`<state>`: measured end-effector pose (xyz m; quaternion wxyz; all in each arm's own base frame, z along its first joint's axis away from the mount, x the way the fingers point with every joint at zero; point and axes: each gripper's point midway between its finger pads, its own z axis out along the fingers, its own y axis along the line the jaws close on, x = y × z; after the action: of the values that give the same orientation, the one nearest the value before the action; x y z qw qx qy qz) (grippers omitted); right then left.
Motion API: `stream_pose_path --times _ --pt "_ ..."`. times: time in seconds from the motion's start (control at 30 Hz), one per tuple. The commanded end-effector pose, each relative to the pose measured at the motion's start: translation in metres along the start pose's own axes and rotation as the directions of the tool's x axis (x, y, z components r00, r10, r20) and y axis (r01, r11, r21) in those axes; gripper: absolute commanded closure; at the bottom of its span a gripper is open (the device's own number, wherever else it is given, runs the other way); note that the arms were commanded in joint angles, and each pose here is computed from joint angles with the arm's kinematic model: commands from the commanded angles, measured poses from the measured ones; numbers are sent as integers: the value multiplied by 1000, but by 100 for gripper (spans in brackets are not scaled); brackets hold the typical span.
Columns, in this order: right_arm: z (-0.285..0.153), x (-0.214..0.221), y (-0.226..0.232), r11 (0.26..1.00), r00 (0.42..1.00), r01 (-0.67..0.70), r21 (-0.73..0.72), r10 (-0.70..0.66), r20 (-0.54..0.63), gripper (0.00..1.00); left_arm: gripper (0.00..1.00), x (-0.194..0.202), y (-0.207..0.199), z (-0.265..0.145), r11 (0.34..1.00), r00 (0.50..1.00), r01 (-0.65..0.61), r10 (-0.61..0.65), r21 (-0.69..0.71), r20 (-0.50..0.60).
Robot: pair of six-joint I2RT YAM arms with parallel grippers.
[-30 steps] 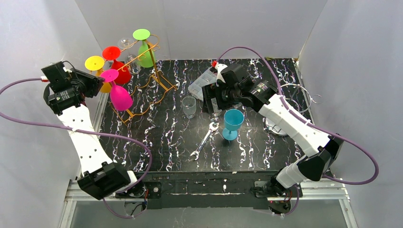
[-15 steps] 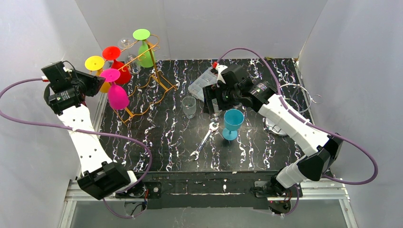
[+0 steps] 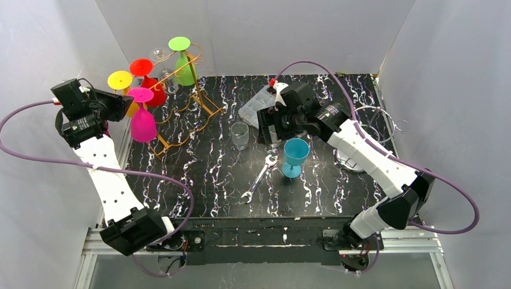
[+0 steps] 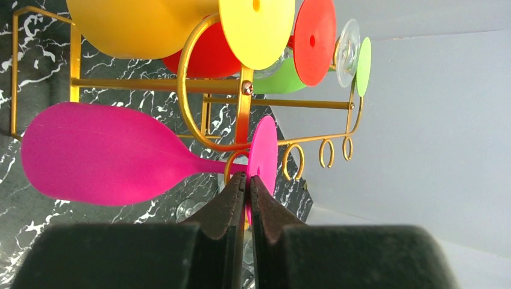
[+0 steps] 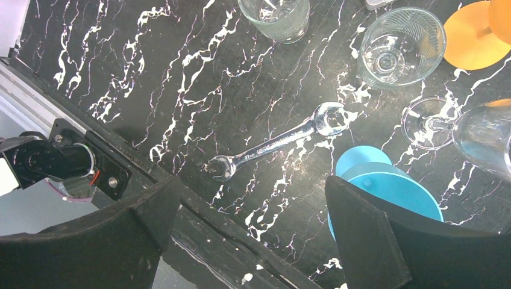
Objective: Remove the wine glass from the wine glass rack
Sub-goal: Pick up the wine glass from the wine rack.
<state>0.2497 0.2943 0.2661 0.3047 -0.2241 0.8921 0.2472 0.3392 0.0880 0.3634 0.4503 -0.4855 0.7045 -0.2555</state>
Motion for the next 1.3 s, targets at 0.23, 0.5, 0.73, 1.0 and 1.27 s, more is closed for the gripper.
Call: stream_pose_path --times 0.23,0.5,0.73,1.0,1.27 --pt "-3 -8 2 1000 999 15 -19 -15 29 2 100 1 -9 -19 996 999 44 -45 72 23" --pt "-3 -8 2 1000 999 16 -17 -16 29 2 100 3 -13 -23 992 998 56 -58 116 17" --pt "-3 -8 1 1000 999 21 -12 -21 27 2 100 3 -16 -28 990 998 54 -57 129 20" --pt "-4 -8 1 1000 999 24 -13 -24 25 2 100 7 -19 -34 989 999 49 -51 143 13" --pt "-6 -6 2 1000 1000 25 -17 -25 20 2 100 14 -18 -43 988 999 42 -44 147 11"
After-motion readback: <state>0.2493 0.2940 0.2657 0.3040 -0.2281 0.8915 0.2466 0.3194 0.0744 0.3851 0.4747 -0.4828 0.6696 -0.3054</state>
